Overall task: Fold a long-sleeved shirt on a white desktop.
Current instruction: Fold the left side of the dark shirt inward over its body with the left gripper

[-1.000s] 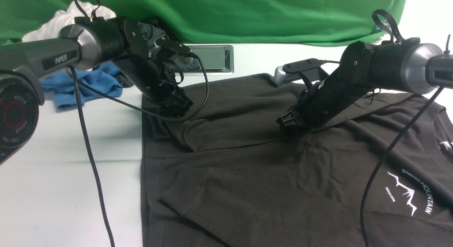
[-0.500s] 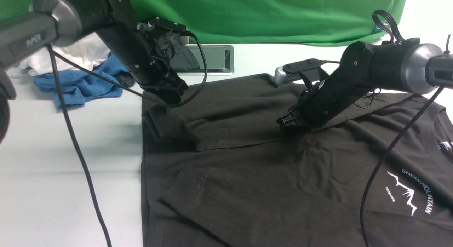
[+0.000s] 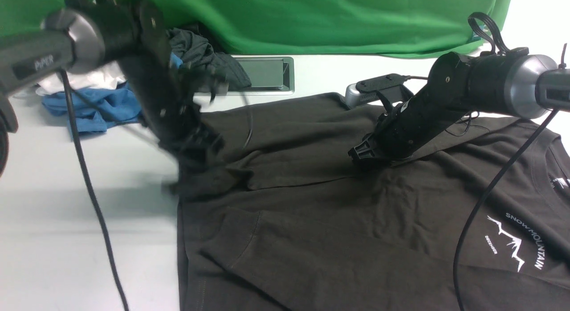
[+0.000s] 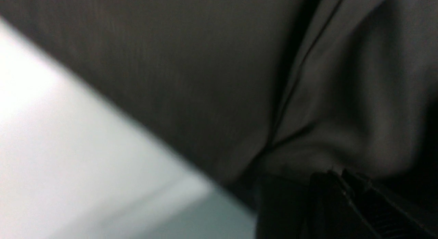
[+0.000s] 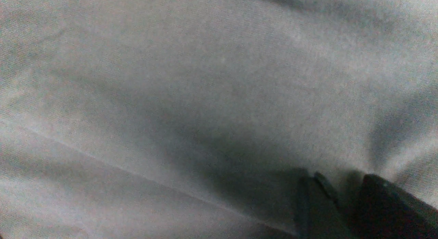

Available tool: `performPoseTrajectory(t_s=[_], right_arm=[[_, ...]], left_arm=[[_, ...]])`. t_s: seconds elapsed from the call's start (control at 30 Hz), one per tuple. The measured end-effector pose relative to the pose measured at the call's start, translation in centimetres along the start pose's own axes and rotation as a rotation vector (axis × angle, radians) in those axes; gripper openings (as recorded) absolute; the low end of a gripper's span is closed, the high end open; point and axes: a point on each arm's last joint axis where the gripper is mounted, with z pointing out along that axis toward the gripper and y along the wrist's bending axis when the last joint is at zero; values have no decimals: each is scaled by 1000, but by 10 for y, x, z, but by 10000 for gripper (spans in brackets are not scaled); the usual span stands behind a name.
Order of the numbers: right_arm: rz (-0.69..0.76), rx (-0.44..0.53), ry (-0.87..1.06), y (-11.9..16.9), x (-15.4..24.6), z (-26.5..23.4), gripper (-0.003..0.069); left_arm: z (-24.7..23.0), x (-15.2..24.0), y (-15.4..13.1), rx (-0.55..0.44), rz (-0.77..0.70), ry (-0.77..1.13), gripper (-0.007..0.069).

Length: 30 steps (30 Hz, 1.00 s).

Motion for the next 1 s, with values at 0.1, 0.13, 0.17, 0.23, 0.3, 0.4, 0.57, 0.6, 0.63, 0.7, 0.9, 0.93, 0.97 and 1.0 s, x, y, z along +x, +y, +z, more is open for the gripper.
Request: performPoseTrajectory(t_s=[0.1, 0.13, 0.17, 0.23, 0.3, 0.4, 0.57, 0.6, 0.63, 0.7, 0.9, 0.93, 0.97, 1.0], right_arm=[[-4, 0, 1, 0, 0, 0, 218], [-4, 0, 1, 0, 0, 0, 218], [-3, -1, 1, 0, 0, 0, 218], [-3, -1, 2, 0, 0, 0, 222], [-3, -1, 2, 0, 0, 0, 227], [-4, -2, 5, 0, 0, 0, 234], [-3, -3, 5, 0, 0, 0, 234], [-4, -3, 5, 0, 0, 0, 234], [-4, -3, 5, 0, 0, 0, 234], [-4, -3, 5, 0, 0, 0, 234], [-3, -3, 5, 0, 0, 0, 234], [-3, -3, 5, 0, 0, 0, 234], [-2, -4, 4, 0, 0, 0, 235], [-2, -4, 4, 0, 0, 0, 236]], left_arm=[[8, 13, 9, -44, -42, 67, 92], [5, 15, 13, -46, -60, 62, 120], [4, 16, 13, -47, -64, 61, 125], [-1, 19, 20, -51, -90, 45, 204], [-5, 21, 22, -51, -102, 35, 253], [-21, 24, 20, -38, -134, -29, 363], [-56, 15, 13, -77, -61, -273, 384], [-60, 11, 12, -81, -24, -330, 359], [-61, 11, 12, -81, -17, -337, 345], [-57, 4, 11, -60, 51, -381, 250], [-11, -10, 9, 56, 128, -333, 22], [-4, -12, 8, 74, 132, -313, 20], [1, -12, 5, 94, 138, -288, 18], [5, -11, 1, 116, 145, -261, 18]])
